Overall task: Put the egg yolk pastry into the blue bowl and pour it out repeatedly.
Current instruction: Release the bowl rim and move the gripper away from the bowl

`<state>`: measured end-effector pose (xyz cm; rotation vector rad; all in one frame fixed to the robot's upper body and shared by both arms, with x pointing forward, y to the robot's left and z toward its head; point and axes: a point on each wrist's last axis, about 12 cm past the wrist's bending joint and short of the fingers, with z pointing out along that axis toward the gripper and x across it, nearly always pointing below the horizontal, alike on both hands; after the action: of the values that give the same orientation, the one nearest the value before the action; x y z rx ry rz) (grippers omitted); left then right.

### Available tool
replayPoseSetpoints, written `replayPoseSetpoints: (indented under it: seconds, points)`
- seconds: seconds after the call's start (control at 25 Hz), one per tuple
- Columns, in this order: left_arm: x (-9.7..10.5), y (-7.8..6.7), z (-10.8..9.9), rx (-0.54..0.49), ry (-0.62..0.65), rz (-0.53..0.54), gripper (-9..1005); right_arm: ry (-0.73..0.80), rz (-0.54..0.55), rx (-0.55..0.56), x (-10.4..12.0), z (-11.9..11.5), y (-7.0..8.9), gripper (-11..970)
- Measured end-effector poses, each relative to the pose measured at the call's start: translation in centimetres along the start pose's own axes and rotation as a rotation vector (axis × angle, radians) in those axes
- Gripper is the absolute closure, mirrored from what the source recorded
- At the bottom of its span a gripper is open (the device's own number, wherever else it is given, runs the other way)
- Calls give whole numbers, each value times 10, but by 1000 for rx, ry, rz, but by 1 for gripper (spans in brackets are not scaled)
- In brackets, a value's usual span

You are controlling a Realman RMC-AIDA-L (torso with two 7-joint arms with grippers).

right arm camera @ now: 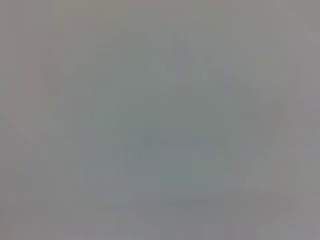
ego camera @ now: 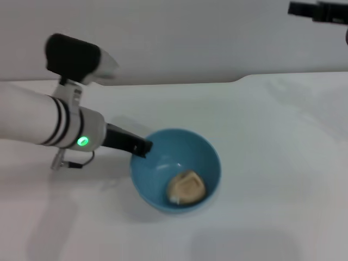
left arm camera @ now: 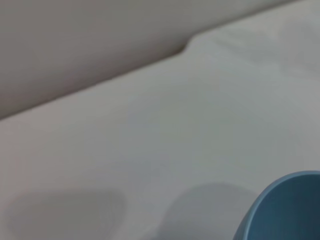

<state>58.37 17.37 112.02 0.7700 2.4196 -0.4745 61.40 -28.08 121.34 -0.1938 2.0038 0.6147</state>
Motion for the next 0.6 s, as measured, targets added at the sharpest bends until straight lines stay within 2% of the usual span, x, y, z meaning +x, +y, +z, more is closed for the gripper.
replayPoseSetpoints:
  seconds: [0.2, 0.32, 0.44, 0.6]
  points:
    - [0, -19, 14, 22, 34, 76, 969, 20, 28, 35, 17, -2, -16, 587]
    - [2, -21, 26, 30, 83, 80, 967, 21, 41, 49, 21, -2, -21, 587]
    - [6, -21, 39, 37, 139, 70, 858, 20, 44, 53, 21, -3, -22, 587]
    - [4, -21, 43, 46, 129, 51, 799, 21, 45, 55, 22, -3, -23, 588]
